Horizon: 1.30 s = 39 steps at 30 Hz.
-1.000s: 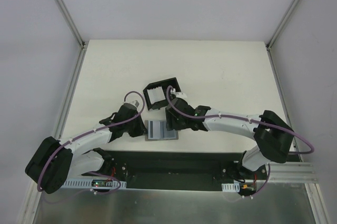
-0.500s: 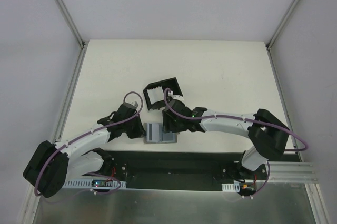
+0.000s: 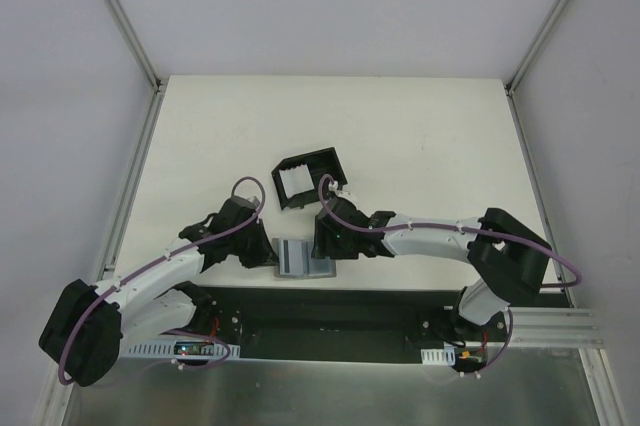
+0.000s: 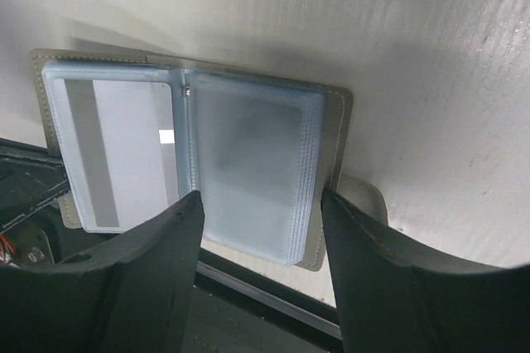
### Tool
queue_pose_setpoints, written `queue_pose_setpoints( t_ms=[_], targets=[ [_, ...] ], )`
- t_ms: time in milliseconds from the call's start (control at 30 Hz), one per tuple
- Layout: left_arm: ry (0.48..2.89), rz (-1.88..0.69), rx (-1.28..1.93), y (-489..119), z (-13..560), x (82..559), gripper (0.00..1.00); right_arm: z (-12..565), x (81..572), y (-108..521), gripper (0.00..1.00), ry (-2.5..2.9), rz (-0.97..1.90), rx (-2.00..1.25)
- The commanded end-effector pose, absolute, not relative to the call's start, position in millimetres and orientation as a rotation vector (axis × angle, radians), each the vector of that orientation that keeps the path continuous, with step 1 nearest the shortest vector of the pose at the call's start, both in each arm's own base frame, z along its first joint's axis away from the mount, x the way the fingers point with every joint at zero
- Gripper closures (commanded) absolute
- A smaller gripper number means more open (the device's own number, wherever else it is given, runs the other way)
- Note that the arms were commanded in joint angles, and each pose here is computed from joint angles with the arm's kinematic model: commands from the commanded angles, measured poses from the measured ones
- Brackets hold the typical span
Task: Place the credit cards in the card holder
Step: Turn over the card slot in the card holder.
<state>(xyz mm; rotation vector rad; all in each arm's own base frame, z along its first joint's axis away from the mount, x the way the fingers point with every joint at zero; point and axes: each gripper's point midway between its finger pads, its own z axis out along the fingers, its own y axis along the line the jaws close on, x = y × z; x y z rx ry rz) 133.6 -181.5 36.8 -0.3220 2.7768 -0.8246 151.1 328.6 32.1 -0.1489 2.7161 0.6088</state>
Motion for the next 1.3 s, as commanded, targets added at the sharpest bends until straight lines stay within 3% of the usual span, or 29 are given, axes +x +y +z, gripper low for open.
queue_pose_setpoints(
  t_ms=[0,567,667,1267],
  targets=[
    [2.778,-0.876,-0.341,-189.3,52.1,134.2,1.00,38.0,149.3,330.9,0.39,2.713,0.658,-0.095],
    [2.792,-0.732,-0.344,-177.9,29.6,143.0,1.00,69.5,158.7,362.7,0.55,2.604,0.839,-0.165],
    [2.794,-0.723,-0.347,-177.0,27.1,143.0,1.00,80.5,162.5,365.7,0.64,2.564,0.864,-0.183],
    [2.802,-0.719,-0.333,-176.3,23.3,141.4,1.00,91.5,162.4,375.3,0.59,2.538,0.912,-0.210]
  ],
)
